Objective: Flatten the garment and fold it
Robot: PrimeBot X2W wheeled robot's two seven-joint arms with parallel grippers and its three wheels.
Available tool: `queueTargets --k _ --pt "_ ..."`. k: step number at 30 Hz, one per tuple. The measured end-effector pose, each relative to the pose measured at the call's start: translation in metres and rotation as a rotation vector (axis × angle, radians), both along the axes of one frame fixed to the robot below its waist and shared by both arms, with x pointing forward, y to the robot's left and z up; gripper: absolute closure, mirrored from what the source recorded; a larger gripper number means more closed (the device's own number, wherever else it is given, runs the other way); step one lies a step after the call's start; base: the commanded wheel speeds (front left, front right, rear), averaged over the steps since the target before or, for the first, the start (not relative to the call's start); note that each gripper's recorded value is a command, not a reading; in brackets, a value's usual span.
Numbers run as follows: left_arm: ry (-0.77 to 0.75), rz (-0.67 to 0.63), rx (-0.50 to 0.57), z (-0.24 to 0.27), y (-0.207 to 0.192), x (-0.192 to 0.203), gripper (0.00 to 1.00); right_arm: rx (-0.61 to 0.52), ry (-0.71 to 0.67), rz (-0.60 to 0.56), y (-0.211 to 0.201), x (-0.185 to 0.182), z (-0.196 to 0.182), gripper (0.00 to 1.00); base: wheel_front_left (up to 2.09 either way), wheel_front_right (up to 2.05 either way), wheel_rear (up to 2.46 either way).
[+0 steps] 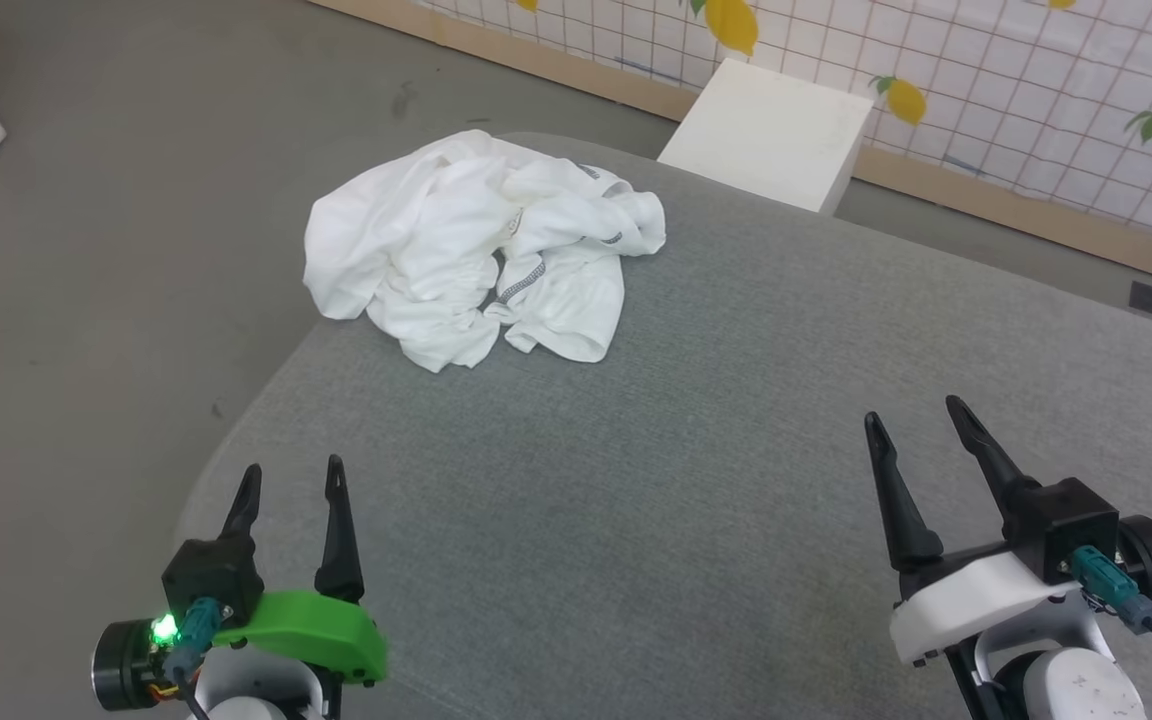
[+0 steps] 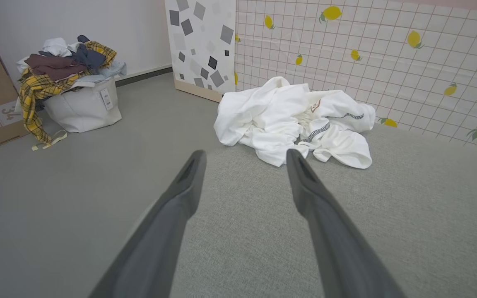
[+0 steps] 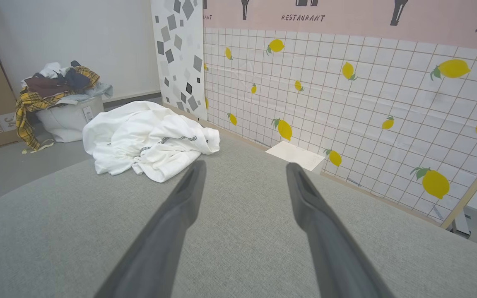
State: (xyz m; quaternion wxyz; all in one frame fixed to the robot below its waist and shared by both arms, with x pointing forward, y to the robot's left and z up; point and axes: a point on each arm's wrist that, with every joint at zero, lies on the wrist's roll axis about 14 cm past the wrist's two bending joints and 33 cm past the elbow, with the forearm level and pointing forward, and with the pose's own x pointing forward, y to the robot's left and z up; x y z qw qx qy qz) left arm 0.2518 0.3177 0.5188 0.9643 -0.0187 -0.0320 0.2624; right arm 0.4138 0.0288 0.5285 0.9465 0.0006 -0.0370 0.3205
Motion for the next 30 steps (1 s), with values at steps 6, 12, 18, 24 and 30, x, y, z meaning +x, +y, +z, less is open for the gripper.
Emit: queueTargets --k 6,12,18,24,30 --pt "0.004 0.036 0.002 -0.001 0.007 -0.011 0.0 0.006 -0.004 0.028 0.01 -0.002 0.001 0.0 0.0 0.0 0.0" --pt "-0.01 0.061 -0.013 0.0 0.012 -0.018 0.0 0.012 -0.009 0.05 0.018 -0.003 0.002 0.0 0.0 0.0 0.0" --pt "-0.01 0.089 -0.01 0.0 0.017 -0.024 0.0 0.018 -0.008 0.069 0.026 -0.002 0.001 0.0 0.0 0.0 0.0" --pt "-0.004 0.108 -0.01 0.0 0.021 -0.026 0.0 0.032 -0.009 0.083 0.032 0.001 0.001 0.0 0.0 0.0 0.0" --pt "-0.048 0.117 -0.011 0.016 0.035 -0.009 0.0 0.059 -0.022 0.083 0.035 0.011 0.006 0.0 0.0 0.0 0.0"
